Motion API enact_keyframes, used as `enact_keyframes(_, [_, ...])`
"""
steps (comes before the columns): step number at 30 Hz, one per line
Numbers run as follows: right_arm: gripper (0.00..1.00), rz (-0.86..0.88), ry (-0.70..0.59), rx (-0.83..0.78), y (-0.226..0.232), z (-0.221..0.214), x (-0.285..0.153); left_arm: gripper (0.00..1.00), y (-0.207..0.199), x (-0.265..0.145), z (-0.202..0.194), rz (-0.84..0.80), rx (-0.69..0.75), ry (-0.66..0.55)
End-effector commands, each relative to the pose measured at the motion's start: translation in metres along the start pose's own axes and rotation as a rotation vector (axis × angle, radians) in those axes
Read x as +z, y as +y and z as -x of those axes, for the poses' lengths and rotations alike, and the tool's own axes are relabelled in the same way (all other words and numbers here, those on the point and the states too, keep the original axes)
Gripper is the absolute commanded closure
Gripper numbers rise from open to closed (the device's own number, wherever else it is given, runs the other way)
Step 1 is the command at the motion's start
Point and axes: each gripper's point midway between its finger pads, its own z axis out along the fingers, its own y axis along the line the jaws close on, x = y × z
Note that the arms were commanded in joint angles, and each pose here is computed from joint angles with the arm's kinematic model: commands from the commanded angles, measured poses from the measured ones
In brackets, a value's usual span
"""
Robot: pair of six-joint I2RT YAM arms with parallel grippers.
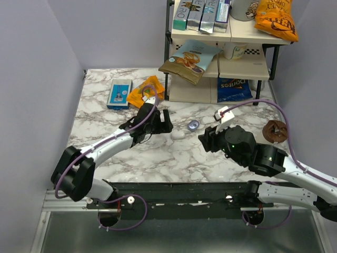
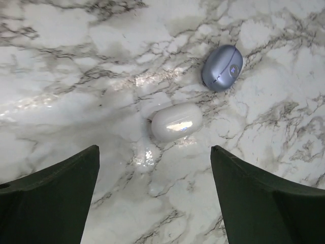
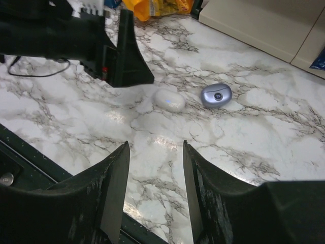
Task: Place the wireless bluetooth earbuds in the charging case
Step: Reset both arms
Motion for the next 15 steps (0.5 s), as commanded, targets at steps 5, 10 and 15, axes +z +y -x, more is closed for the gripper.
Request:
enact_keyframes(5, [0.45,-0.033,-0.04,0.02,-0.009,-0.005,0.002,0.01,0.053,-0.058,0.016,0.311,-0.159,-0.13])
enact_keyframes(10, [0.45,-0.044,-0.055,0.024,-0.013,-0.007,0.003,0.01,0.049,-0.075,0.02,0.271,-0.134,-0.158])
enact_keyframes(15, [0.45,-0.044,-0.055,0.024,-0.012,-0.008,0.004,0.02,0.055,-0.087,0.024,0.264,-0.176,-0.247])
